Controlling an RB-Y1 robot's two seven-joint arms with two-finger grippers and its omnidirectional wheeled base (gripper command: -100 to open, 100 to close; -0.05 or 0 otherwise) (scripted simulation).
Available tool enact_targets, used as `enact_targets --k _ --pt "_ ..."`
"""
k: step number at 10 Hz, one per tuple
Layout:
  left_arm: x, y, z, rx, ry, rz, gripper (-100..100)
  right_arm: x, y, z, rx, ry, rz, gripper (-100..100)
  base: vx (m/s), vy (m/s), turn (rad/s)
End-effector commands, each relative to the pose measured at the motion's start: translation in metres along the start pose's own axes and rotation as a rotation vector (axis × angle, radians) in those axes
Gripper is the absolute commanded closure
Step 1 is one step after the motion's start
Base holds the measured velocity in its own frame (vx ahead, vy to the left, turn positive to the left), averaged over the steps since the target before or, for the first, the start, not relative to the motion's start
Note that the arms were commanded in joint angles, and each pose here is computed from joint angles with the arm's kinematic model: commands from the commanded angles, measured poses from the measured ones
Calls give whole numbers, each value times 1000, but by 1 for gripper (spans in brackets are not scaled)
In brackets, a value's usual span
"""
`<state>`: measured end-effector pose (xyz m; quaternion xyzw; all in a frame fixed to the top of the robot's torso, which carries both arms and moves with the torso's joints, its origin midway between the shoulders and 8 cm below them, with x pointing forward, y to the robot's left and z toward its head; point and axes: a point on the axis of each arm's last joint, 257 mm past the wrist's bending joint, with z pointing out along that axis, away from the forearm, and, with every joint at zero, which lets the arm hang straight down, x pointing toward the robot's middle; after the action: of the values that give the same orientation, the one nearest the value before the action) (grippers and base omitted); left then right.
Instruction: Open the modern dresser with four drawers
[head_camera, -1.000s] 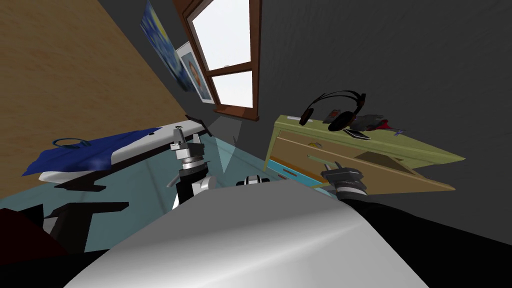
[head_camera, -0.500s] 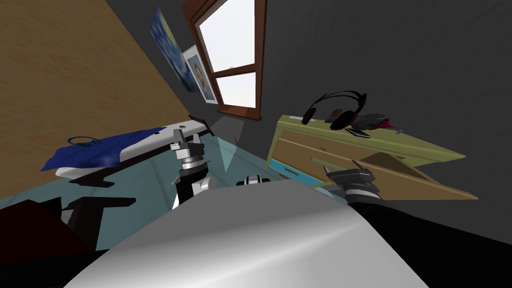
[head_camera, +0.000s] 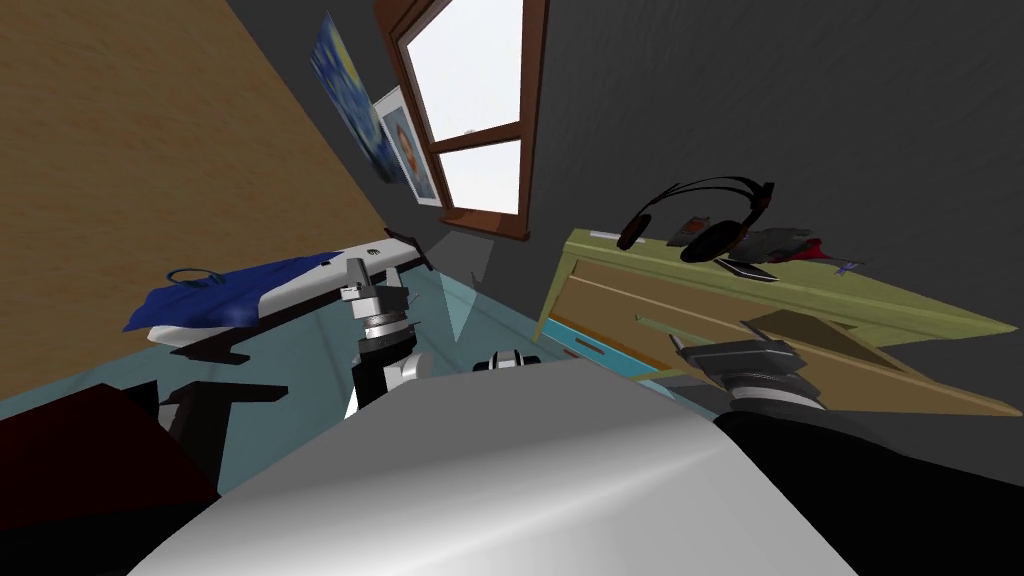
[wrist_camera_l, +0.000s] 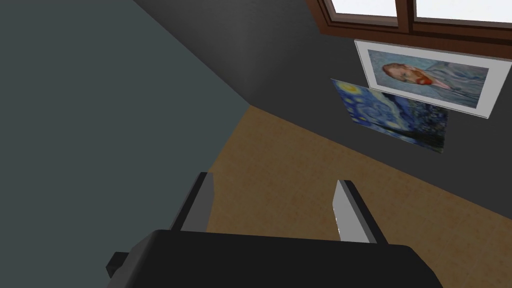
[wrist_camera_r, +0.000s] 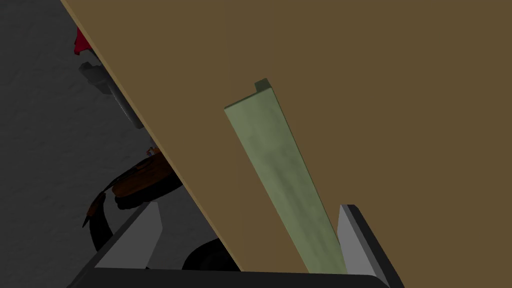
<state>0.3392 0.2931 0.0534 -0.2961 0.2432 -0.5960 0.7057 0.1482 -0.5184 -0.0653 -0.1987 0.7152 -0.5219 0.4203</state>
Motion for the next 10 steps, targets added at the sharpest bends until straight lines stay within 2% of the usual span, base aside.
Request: enact_targets --k 1,2,4,5,10 --pt "0 0 0 0 0 0 0 2 -16 0 11 4 -1 -100 9 28 18" --pt "0 0 0 0 0 0 0 4 -25 0 14 6 0 -100 6 24 28" --pt "0 0 0 0 0 0 0 7 -17 0 -1 8 3 -100 6 10 14" --pt "0 0 0 0 0 0 0 8 -16 0 -3 11 5 0 0 0 0" --pt "0 0 0 0 0 0 0 14 -9 -1 -21 22 9 0 0 0 0"
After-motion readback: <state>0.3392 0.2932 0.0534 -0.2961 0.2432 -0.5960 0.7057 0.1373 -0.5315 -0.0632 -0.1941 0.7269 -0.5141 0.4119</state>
